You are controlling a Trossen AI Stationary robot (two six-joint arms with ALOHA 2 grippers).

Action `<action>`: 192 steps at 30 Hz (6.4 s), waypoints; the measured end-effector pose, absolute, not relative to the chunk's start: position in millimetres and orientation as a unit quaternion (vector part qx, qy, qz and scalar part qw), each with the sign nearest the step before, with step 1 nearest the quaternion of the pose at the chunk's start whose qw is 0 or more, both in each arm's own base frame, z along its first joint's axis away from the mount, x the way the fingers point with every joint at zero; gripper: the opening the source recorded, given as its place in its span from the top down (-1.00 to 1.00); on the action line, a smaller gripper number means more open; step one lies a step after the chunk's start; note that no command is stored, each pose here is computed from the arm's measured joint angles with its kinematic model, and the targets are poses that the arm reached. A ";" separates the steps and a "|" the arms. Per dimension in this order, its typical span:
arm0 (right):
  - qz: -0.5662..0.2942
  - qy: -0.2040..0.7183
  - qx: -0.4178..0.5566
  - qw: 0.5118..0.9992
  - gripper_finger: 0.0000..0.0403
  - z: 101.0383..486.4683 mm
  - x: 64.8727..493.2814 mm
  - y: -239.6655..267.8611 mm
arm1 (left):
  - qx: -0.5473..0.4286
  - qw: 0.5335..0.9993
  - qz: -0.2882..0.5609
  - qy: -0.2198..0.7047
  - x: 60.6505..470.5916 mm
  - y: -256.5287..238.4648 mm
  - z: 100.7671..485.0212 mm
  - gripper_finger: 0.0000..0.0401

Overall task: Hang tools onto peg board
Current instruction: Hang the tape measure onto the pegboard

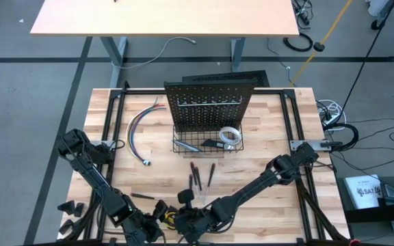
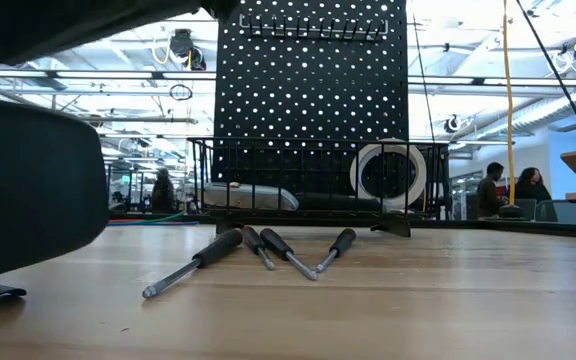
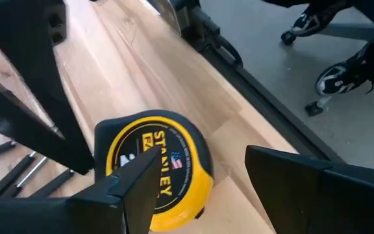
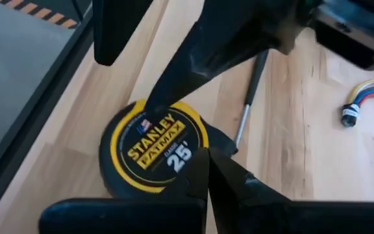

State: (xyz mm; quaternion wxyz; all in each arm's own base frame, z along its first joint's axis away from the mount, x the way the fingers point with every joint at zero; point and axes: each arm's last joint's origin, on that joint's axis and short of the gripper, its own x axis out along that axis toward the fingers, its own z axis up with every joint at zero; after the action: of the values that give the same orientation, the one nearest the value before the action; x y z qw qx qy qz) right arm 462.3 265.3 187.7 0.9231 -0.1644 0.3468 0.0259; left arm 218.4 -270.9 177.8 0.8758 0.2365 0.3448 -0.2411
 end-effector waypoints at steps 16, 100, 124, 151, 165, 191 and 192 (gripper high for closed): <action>-0.013 0.408 -0.087 0.909 1.00 152.8 473.9 244.5 | 0.262 0.866 -0.219 0.365 217.8 -264.4 173.9 -0.15; -0.042 0.477 0.058 0.876 1.00 131.1 480.1 211.7 | 0.339 0.858 -0.113 0.368 236.8 -251.3 155.2 -0.46; -0.091 0.492 0.102 0.860 1.00 130.7 477.8 204.3 | 0.372 0.854 -0.080 0.354 234.5 -254.0 150.5 -0.46; -0.097 0.487 0.110 0.861 1.00 130.6 479.7 201.5 | 0.428 0.838 -0.062 0.333 211.4 -274.5 128.9 -0.46; -0.128 0.470 0.059 0.871 1.00 133.5 475.4 204.3 | 0.569 0.758 -0.067 0.311 208.7 -281.1 105.7 -0.46; -0.115 0.361 0.012 0.925 1.00 192.0 450.0 254.0 | 0.555 0.769 -0.065 0.310 205.3 -282.7 105.0 -0.46; -0.115 0.361 0.014 0.925 1.00 192.0 449.8 254.4 | 0.552 0.771 -0.064 0.311 205.3 -282.8 105.1 -0.46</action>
State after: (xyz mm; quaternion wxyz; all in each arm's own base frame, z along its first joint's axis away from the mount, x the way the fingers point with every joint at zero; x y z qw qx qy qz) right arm 449.8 254.4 192.0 0.9254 0.0144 0.3608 -0.1155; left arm 205.3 -282.8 105.1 0.7709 0.5524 0.3106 -0.0641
